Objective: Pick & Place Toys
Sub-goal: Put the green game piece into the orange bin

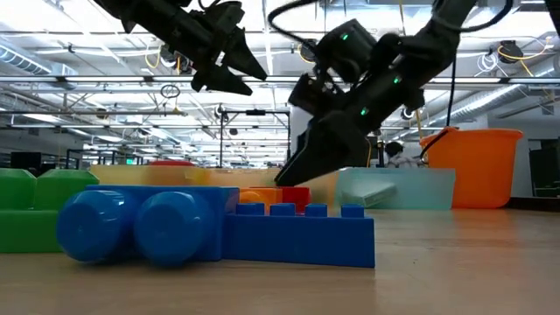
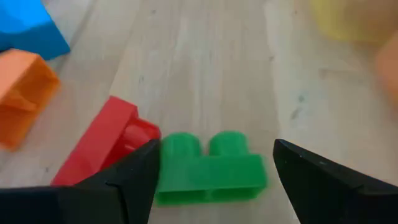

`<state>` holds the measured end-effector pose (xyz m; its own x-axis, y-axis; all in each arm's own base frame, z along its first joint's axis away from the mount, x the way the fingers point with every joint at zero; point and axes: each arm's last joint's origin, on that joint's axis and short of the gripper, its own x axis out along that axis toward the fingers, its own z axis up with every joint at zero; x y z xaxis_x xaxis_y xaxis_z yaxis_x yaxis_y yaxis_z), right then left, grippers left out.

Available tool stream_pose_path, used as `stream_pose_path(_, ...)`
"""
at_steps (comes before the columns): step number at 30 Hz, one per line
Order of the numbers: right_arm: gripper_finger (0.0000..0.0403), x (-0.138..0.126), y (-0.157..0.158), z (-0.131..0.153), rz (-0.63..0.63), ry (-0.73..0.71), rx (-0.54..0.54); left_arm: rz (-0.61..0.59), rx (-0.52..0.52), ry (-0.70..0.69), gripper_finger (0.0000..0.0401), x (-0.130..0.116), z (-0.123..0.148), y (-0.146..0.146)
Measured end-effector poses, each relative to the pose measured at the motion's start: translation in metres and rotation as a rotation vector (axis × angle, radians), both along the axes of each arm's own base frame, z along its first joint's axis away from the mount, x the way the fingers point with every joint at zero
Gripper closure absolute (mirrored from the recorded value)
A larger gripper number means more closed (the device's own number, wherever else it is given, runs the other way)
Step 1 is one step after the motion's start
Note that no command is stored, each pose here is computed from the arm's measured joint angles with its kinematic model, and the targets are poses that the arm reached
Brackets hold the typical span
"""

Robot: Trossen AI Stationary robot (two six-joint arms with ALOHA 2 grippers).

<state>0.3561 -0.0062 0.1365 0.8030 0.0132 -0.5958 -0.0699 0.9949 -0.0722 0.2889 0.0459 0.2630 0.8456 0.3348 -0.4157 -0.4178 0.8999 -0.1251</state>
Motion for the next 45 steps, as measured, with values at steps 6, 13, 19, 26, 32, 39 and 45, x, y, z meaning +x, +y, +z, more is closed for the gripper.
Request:
stream_pose_path(6,0.0119,0.005,-0.007,-0.016,0.003,0.017,0.008,0.0,0.0,0.001,0.0105,0.0,0.0,0.0)
stream_pose_path(13,0.0122,0.005,-0.008,-0.019,0.043,0.027,0.045,-0.001,0.0,0.001,0.0105,0.0,0.0,0.0)
stream_pose_path(19,0.0138,0.003,0.004,-0.021,0.161,0.042,-0.027,-0.001,0.0,0.001,0.0105,0.0,0.0,0.0)
stream_pose_path(26,0.0144,0.002,0.028,-0.022,0.171,0.078,-0.418,0.0,0.0,0.002,0.0105,0.0,0.0,0.0)
stream_pose_path(32,0.0144,0.002,0.041,-0.019,0.155,0.09,-0.686,0.0,0.0,0.002,0.0105,0.0,0.0,0.0)
stream_pose_path(39,0.0145,0.002,0.053,-0.017,0.18,0.048,-0.729,0.001,-0.001,0.001,0.0105,0.0,0.0,0.0)
stream_pose_path(45,0.0145,0.002,0.055,-0.016,0.186,0.041,-0.718,0.001,-0.003,0.001,0.0105,0.0,0.0,0.0)
